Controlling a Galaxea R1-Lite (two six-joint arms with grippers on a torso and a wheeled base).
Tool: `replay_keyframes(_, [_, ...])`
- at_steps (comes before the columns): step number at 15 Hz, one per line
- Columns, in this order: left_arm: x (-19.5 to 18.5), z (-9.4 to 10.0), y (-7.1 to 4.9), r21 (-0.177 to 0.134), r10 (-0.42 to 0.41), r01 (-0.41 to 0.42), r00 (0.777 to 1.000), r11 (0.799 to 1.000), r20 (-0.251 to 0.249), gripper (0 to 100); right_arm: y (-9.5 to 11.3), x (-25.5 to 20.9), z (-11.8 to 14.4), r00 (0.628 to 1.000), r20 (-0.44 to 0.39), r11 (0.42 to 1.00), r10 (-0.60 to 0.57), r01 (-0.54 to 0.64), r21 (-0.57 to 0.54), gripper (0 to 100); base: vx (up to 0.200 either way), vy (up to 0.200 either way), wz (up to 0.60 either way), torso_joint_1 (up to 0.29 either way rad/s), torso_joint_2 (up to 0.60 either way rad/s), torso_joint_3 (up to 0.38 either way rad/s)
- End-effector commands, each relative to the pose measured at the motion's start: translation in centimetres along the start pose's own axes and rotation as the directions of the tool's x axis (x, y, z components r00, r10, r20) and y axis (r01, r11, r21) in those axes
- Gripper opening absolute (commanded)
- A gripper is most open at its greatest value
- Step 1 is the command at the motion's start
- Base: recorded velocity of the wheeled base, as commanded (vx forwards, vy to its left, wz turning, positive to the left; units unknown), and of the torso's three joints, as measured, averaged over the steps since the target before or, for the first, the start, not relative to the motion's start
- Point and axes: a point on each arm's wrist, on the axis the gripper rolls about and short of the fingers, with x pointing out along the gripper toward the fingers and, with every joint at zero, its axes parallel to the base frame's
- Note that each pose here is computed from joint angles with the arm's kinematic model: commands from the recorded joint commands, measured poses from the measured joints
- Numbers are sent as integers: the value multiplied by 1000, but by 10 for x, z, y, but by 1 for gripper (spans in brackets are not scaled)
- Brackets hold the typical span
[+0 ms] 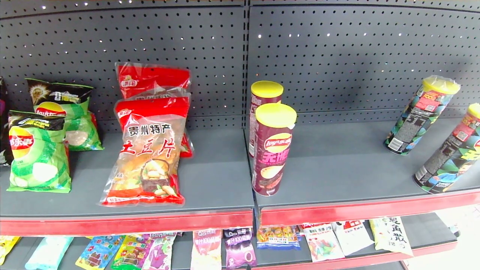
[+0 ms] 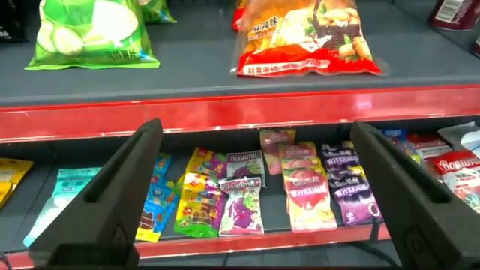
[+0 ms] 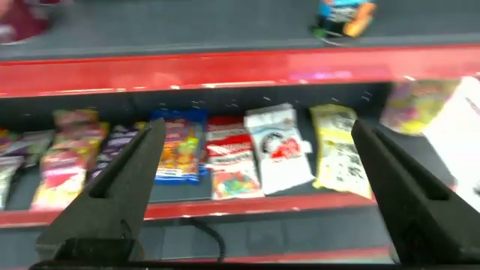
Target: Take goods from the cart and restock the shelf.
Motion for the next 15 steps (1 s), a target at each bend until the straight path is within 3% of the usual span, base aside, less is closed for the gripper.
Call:
replay_keyframes(1, [0,0,0,1,-1,1,1000,1000,-3,100,0,-4,-1,999,48,1000,6,-6,2,100,0,0,0,0,0,0])
replay_keyframes(4, [0,0,0,1,-1,1,1000,1000,-3,100,-1,-4,-1,998,54,999,-38,36,36,100,0,0,0,0,0,0])
replay_keyframes(10, [0,0,0,3,7,-7,1000,1000,-3,100,0,-4,-1,999,51,1000,-15,15,2,100,0,0,0,0,0,0])
replay_keyframes(13, [0,0,0,1,7,-7,1000,1000,-3,100,0,-4,-1,999,52,1000,-15,15,2,100,-200,0,0,14,4,-2])
replay_keyframes(15, [0,0,0,1,7,-7,1000,1000,-3,100,0,-4,-1,999,51,1000,-15,15,-1,100,0,0,0,0,0,0])
